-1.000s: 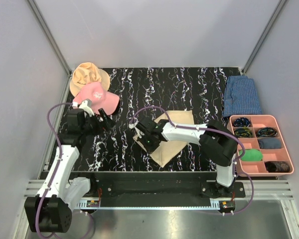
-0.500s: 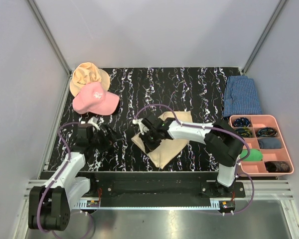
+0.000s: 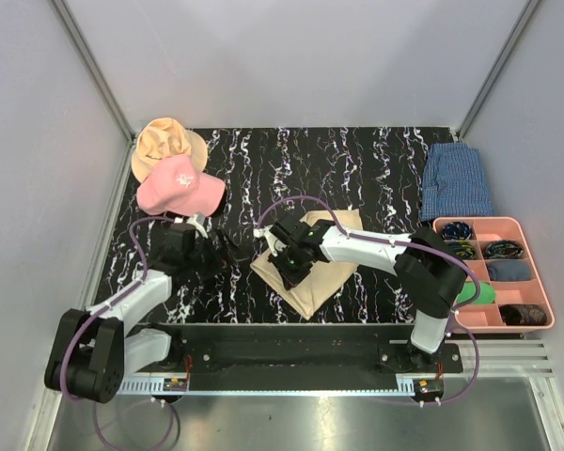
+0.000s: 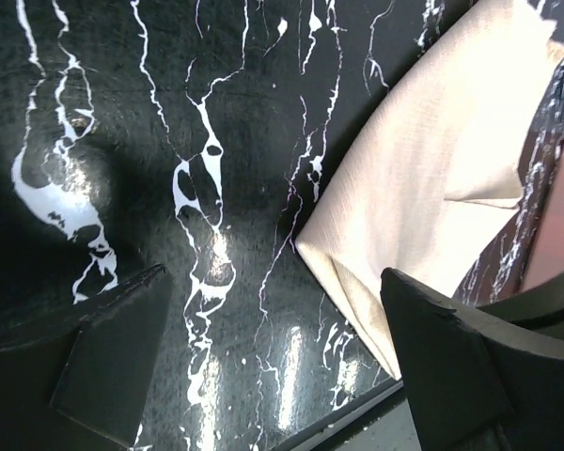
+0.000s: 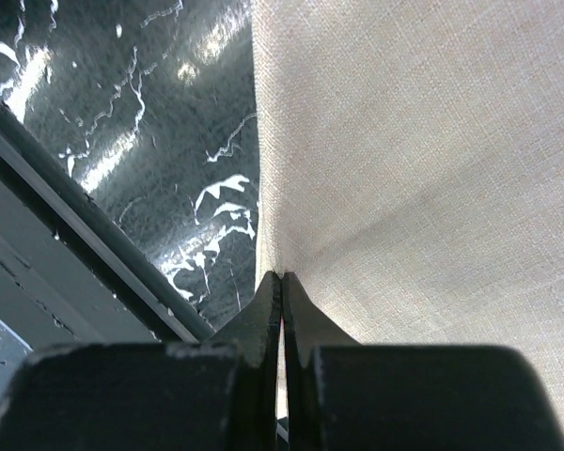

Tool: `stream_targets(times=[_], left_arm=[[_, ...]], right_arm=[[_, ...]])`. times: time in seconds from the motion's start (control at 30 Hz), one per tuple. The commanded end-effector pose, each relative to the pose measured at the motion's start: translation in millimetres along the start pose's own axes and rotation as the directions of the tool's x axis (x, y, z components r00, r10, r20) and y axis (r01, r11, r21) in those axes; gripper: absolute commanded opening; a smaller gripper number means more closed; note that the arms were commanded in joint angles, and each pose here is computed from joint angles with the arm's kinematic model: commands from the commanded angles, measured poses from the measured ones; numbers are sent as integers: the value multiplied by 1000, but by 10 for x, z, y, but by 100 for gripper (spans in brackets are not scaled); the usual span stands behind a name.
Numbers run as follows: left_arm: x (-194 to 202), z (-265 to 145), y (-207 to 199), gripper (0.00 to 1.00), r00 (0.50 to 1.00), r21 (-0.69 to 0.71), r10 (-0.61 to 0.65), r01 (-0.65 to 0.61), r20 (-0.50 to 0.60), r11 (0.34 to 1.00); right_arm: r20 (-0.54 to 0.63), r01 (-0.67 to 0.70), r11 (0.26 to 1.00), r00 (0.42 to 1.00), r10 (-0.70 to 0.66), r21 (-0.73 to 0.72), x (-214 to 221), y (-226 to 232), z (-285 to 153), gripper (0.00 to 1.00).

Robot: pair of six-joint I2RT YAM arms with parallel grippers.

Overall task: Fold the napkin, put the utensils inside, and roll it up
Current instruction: Roll the napkin with the utensil

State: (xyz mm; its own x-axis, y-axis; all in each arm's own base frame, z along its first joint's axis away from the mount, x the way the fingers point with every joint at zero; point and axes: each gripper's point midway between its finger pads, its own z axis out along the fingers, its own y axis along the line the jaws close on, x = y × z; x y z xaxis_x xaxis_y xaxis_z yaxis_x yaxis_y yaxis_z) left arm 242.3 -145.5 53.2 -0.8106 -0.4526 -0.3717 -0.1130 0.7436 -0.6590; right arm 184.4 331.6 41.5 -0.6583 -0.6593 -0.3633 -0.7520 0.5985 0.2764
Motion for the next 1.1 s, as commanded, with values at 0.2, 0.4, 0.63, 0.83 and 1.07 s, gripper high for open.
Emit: stream_targets(times=[0.2, 0.4, 0.63, 0.83, 1.07], left_arm=[[-117, 228, -232, 91, 998, 62, 66, -67, 18, 996], [23, 342, -361, 80, 996, 131, 80, -74, -35, 989], [227, 473, -298, 63, 989, 135, 86, -70, -118, 988], [348, 494, -257, 50, 984, 133, 88, -67, -157, 989], [454, 493, -264, 36, 977, 133, 96, -71, -192, 989]], right_arm=[[-44, 32, 999, 999, -31, 19, 127, 24, -64, 0], [-31, 6, 1000, 999, -5, 28, 98, 12, -13, 6], [-12, -13, 1000, 1000, 14, 26, 73, 15, 50, 7], [-8, -18, 998, 1000, 18, 55, 87, -42, 68, 6], [15, -29, 995, 999, 28, 92, 26, -97, 38, 12]])
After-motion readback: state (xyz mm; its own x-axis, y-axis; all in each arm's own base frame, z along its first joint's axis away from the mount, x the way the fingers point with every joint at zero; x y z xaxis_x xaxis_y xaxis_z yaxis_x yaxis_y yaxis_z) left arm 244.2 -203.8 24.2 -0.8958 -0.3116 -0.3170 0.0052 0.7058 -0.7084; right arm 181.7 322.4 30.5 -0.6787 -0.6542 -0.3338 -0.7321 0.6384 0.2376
